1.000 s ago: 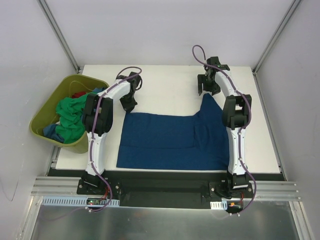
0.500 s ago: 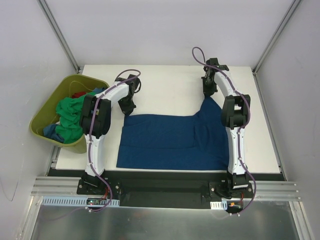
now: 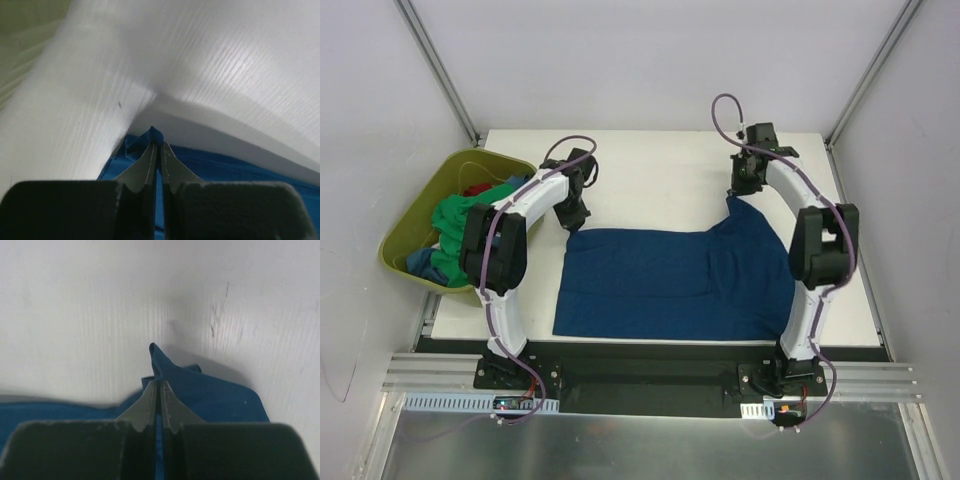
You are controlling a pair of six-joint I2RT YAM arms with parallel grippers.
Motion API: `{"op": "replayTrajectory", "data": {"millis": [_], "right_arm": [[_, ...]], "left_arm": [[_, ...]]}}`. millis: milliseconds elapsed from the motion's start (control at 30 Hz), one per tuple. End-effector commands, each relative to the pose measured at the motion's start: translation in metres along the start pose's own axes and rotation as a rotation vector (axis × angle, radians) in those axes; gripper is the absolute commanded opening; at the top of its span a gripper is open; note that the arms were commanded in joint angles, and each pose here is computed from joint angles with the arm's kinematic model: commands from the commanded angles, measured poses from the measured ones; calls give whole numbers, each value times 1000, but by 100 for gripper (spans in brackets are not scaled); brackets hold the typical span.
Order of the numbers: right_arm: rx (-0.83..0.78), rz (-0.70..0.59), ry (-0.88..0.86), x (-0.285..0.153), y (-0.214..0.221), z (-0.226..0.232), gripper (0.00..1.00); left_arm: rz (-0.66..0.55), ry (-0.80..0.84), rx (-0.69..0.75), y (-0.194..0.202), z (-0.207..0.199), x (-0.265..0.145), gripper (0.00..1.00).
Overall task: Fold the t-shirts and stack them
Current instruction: Grap the side of the flattened tshirt furthest away from the robot with both arms, then fold the other side of the tshirt into a rectangle
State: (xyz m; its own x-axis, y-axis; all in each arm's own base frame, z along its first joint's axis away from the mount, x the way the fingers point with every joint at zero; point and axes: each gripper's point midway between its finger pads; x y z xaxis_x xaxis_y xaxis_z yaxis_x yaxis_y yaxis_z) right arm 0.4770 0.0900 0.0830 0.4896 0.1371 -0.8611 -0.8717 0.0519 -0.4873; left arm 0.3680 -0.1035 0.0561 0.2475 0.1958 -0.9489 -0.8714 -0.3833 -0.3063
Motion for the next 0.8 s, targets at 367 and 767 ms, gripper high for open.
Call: {"op": "replayTrajectory", "data": {"millis": [367,767], "right_arm": [[165,-232,72,-136,87,-22,0],[178,-204,127,-173,166,-43,1]], "left_arm": [[-92,47,19,62,36,-55,0],[-97,44,14,99,68,-54,0]]}}
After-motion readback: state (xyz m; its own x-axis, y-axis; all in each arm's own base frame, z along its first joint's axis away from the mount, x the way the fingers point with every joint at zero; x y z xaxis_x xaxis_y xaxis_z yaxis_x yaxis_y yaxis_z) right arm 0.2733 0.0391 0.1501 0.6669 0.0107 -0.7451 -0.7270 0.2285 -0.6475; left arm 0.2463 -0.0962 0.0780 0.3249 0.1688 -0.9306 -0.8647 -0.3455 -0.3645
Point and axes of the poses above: each gripper's point midway between its finger pads, its own x axis out along the fingers, its own z axis along the line the jaws close on, y = z × x, and after that the axes turned 3 degrees about x, right-handed
